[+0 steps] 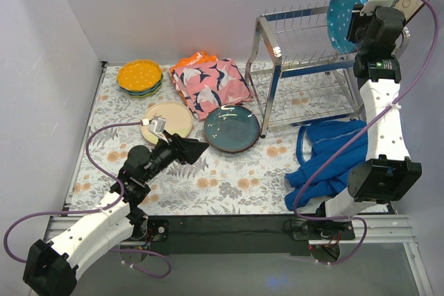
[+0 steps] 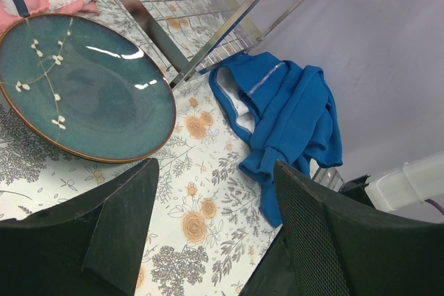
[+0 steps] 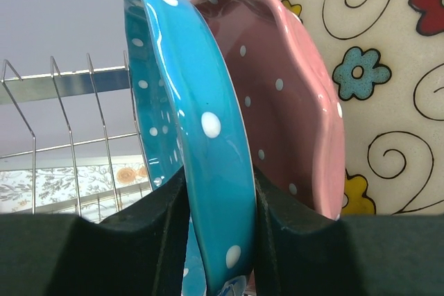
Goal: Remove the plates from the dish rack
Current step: Unload the plate from the dish rack.
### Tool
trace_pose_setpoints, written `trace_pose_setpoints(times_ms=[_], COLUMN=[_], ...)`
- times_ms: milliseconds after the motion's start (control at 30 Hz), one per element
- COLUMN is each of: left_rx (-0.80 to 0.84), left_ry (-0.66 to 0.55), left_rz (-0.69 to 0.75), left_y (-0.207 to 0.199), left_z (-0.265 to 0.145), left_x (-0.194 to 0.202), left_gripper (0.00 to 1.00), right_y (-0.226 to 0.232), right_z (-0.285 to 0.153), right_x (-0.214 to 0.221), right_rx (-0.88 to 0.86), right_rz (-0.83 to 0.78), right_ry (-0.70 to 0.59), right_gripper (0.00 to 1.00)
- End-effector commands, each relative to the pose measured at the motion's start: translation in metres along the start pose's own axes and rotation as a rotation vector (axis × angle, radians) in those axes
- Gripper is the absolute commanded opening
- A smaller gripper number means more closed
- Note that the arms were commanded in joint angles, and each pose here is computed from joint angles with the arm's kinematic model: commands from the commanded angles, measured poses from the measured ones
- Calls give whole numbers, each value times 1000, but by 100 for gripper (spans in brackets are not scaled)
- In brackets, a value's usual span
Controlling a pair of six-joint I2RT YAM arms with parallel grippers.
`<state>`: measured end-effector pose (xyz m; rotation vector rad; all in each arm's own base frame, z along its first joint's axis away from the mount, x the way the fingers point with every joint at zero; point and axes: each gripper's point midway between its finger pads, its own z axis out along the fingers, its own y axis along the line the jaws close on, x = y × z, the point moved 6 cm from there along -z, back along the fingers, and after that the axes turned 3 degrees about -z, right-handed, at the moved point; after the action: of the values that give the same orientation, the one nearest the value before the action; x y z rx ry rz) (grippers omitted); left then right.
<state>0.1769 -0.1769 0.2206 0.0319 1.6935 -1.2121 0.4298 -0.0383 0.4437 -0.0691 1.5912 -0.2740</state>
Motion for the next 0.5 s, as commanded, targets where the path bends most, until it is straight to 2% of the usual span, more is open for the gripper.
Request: trace_pose_setpoints(times_ms=[0,467], left_rx=[29,26], left_ry=[-5,-6], left_rz=[10,11], left_y=[-6,-5], left_z=[-1,-1], left_x=[-2,-2], left_gripper=[66,66], right_y=[6,2], right_z=[-5,-38], right_x=[-27,-53], right_rx=[-37,-71], right_rz=[-45,12], right_ry=[-129,-317], right_gripper=[1,1])
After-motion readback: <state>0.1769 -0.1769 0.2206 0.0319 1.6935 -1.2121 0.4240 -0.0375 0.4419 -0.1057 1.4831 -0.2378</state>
